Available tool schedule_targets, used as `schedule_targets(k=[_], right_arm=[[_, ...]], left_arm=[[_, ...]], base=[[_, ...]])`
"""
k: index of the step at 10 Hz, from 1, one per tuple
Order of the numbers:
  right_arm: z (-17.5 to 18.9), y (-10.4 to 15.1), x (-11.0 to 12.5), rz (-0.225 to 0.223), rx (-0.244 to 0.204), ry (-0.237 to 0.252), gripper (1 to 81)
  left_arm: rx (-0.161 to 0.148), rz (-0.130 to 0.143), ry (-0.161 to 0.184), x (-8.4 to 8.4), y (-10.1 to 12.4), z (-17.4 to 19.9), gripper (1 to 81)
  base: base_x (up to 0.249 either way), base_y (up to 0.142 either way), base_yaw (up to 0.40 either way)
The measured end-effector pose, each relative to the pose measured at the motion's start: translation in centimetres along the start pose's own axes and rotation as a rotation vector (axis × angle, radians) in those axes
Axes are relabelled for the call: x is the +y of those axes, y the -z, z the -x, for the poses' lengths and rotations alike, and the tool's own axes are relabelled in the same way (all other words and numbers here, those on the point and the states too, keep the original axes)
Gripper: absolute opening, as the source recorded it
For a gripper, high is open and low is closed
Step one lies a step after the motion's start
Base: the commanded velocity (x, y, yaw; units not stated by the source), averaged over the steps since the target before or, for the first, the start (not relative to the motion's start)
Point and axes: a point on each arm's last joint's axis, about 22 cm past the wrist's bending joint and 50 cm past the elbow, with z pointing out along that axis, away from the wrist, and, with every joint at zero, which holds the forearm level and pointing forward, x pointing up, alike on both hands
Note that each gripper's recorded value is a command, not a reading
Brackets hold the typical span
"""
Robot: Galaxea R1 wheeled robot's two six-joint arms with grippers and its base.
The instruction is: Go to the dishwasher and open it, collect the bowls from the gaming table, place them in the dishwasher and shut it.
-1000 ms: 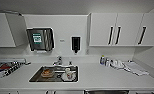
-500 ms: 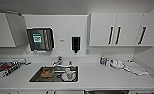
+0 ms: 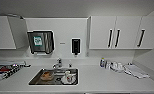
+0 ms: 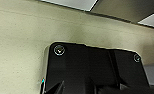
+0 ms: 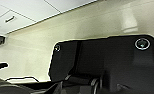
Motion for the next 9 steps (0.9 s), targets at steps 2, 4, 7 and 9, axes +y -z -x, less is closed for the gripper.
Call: schedule_targets(k=[2,4,7,9], right_arm=[[-0.7,3.3,3.0,0.022,-0.011,-0.036,81.1],[-2.3,4.6,4.3,0.027,-0.028,-0.082,81.1],[-7.6,6.2,6.6,0.042,-0.014,-0.127,81.1],[-10.1,5.9,6.7,0.027,-0.015,-0.148,81.1]], left_arm=[[-0.021,0.024,0.012,1.1,-0.5,0.3,81.1],[-0.053,0.020,0.023,0.0,-0.4,0.6,81.1],[-0.110,0.014,0.045,-1.2,-0.5,1.5,81.1],[-0.139,0.002,0.055,-2.1,-1.1,1.6,81.1]], base=[[0.000,0.000,0.000],[0.000,0.000,0.000],[0.000,0.000,0.000],[0.000,0.000,0.000]])
